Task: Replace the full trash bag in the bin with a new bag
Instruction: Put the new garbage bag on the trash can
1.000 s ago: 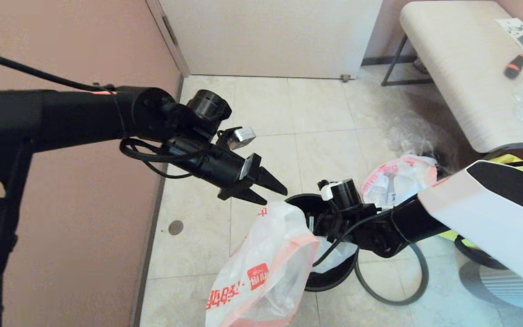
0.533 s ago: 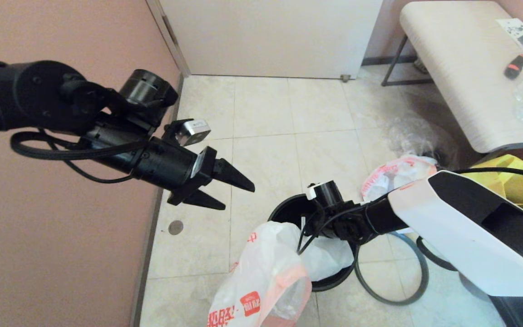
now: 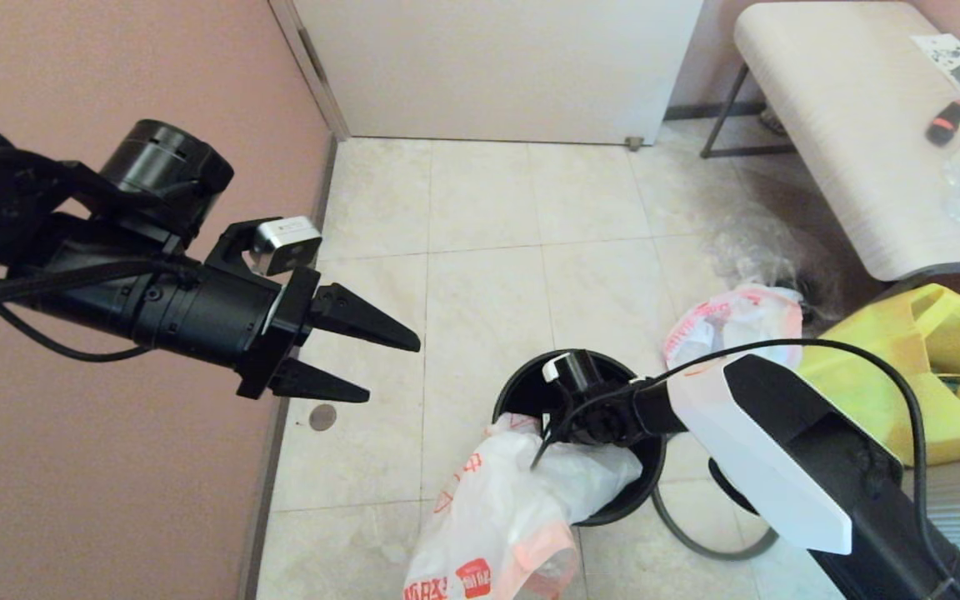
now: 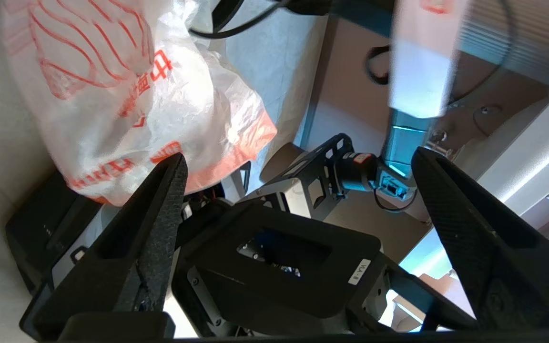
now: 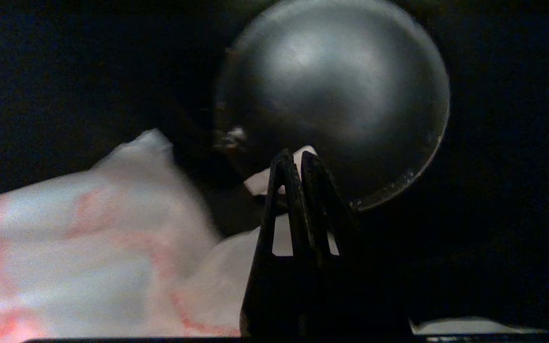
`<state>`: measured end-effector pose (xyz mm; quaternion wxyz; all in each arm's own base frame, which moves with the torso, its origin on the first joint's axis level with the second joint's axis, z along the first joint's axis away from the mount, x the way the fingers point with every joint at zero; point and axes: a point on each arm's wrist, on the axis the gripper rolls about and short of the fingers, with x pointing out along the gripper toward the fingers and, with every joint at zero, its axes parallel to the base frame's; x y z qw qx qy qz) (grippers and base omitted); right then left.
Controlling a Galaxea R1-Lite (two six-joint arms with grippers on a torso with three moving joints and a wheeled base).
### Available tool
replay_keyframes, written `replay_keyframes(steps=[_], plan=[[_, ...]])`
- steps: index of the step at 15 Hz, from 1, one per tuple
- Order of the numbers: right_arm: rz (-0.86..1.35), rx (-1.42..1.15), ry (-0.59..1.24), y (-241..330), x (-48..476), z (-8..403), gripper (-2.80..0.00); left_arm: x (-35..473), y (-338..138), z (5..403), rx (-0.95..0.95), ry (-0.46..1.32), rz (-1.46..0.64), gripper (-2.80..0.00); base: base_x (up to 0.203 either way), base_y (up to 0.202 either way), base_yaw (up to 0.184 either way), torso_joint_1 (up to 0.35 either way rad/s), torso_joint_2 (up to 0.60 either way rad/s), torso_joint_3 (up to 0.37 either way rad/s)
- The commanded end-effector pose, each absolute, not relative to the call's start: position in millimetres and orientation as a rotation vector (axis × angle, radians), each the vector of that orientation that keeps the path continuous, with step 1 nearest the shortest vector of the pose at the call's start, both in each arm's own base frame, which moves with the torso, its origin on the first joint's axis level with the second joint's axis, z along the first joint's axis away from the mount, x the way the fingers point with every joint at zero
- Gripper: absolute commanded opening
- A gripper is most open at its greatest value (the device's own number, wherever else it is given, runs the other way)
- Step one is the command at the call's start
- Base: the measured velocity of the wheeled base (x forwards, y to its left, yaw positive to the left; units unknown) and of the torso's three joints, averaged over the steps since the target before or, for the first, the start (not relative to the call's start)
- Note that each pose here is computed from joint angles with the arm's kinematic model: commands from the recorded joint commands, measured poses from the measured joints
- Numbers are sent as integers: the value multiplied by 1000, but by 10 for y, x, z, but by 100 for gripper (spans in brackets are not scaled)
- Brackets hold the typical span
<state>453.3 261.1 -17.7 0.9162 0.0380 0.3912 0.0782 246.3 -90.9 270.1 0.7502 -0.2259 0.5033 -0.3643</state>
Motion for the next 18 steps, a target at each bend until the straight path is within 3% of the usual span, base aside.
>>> replay_keyframes(steps=[1,9,18], plan=[[149,64,830,2602,4553,-376,-280,2483,-909,2716,-500,1098,-800,0,0,0,0,0,0,0],[141,127,720,2621,4347,558,-280,2496,-918,2700,-504,1107,-799,0,0,0,0,0,0,0],[89,161,724,2392,4321,844,-280,2567,-983,2606,-504,1149,-797,0,0,0,0,0,0,0]])
